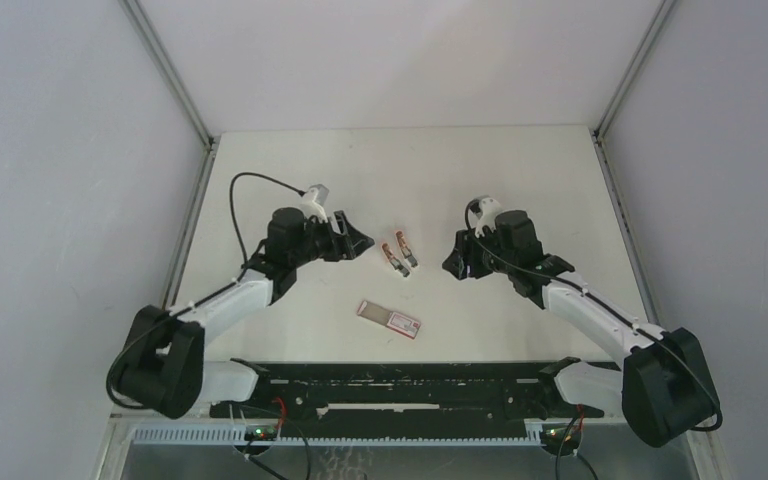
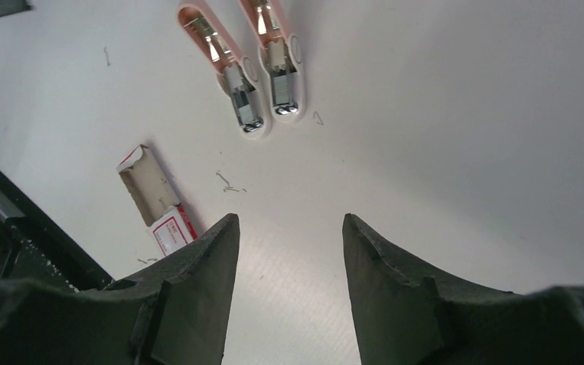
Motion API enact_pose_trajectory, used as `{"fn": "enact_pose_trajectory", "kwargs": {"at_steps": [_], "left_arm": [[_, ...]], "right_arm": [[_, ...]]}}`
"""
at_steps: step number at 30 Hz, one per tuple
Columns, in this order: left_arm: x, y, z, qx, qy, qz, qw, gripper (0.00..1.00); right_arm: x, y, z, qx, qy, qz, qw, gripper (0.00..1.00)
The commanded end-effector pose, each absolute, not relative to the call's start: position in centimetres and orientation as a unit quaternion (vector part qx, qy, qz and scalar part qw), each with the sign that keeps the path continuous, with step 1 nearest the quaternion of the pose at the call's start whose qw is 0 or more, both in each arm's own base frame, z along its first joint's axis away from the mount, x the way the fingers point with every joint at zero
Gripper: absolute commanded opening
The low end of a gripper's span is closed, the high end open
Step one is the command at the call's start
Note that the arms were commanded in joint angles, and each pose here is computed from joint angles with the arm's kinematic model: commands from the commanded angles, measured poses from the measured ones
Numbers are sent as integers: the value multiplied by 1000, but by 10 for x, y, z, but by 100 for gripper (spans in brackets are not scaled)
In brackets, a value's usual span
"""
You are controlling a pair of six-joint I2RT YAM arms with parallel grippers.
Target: Load the staples into the stapler
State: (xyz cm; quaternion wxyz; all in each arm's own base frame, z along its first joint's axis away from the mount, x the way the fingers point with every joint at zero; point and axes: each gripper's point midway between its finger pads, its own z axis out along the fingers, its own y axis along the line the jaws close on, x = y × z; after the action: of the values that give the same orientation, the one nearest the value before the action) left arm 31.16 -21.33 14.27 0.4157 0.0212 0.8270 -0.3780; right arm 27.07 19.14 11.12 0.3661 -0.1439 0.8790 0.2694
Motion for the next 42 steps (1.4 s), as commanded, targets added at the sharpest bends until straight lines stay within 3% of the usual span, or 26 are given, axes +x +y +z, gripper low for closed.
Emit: {"fn": "enact_pose_trajectory", "kwargs": {"at_steps": [1, 6, 18, 42], "left_arm": [[332, -246, 171, 92, 781, -423, 450, 73], [344, -256, 144, 101, 794, -416, 431, 65], [371, -270, 110, 108, 811, -403, 410, 64], [355, -280, 86, 134, 822, -391, 392, 28]], "right_arm": [[275, 206, 137, -150, 846, 316, 403, 52], [267, 215, 131, -168, 838, 343, 390, 52], [259, 221, 126, -180, 821, 372, 394, 52], [258, 220, 123, -179, 824, 373, 388, 51]]}}
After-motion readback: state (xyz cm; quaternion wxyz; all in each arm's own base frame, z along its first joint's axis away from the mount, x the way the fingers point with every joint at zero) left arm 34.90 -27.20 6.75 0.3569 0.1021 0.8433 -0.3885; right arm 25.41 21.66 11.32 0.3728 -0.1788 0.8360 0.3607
